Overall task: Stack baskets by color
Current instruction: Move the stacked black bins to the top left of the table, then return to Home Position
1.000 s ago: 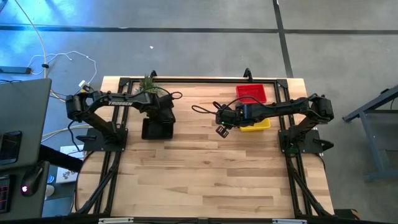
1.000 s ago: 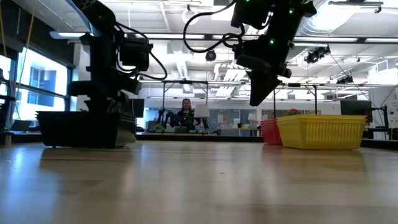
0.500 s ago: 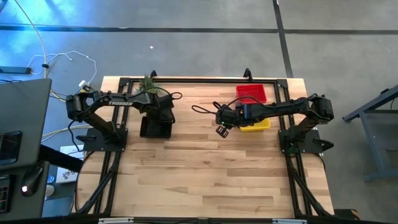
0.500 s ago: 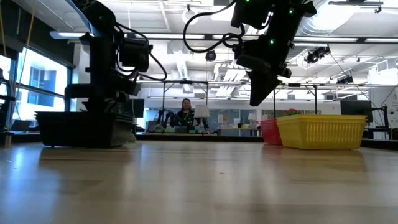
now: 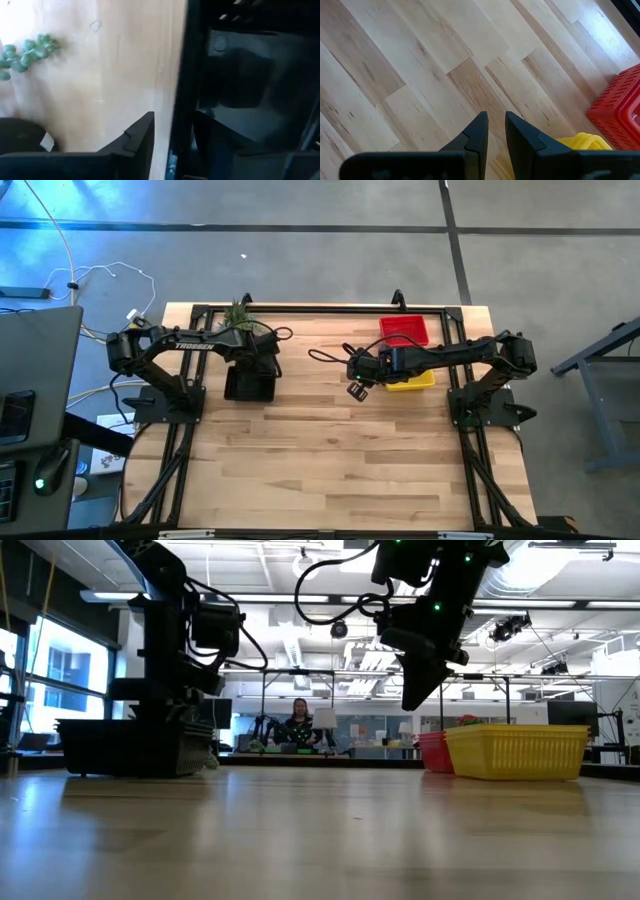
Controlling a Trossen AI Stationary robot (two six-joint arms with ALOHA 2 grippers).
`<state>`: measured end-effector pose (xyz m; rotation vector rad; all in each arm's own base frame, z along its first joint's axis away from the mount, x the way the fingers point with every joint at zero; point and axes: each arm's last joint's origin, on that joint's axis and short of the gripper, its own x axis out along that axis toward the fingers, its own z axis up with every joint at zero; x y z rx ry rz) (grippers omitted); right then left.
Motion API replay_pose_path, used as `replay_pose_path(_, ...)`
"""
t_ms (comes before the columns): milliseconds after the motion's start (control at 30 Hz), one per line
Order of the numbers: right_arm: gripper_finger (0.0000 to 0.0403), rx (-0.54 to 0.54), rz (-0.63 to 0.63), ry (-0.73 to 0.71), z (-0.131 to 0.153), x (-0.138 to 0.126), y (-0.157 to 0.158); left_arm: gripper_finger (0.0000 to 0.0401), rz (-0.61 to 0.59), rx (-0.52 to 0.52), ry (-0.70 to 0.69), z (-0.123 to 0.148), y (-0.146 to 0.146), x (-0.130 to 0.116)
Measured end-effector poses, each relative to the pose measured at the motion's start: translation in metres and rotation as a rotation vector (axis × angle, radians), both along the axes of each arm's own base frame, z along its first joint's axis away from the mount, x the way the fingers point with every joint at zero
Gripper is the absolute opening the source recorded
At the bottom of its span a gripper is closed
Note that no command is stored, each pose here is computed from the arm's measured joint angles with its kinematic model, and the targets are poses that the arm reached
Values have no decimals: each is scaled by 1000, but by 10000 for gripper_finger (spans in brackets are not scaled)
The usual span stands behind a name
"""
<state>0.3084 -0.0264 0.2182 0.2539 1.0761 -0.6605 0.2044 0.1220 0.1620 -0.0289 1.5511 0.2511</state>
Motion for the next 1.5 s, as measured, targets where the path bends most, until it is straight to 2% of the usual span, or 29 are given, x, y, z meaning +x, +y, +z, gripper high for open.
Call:
replay_pose_path(167,53,1,0,3,0,0,0,134,14,-6,-7,0,0,0)
replay_pose_path(400,53,2,0,8,0,-1,0,131,12,-51,-34,0,-2,1)
replay_pose_path(667,53,1,23,23,-1,-1,0,133,24,-52,-42,1,-2,1)
replay_pose_path(833,53,2,26,37,-1,-2,0,132,26,-32,-83,11,-3,-1)
replay_pose_path(1167,53,36,147,47,2,-3,2,131,57,-29,-312,52,-17,-14)
replay_pose_path(1367,53,-15,235,-11,23,-10,3,131,21,-64,-516,79,-34,-18)
replay_pose_path(1500,53,-59,251,-60,33,-29,3,131,-19,-59,-659,97,-45,-20)
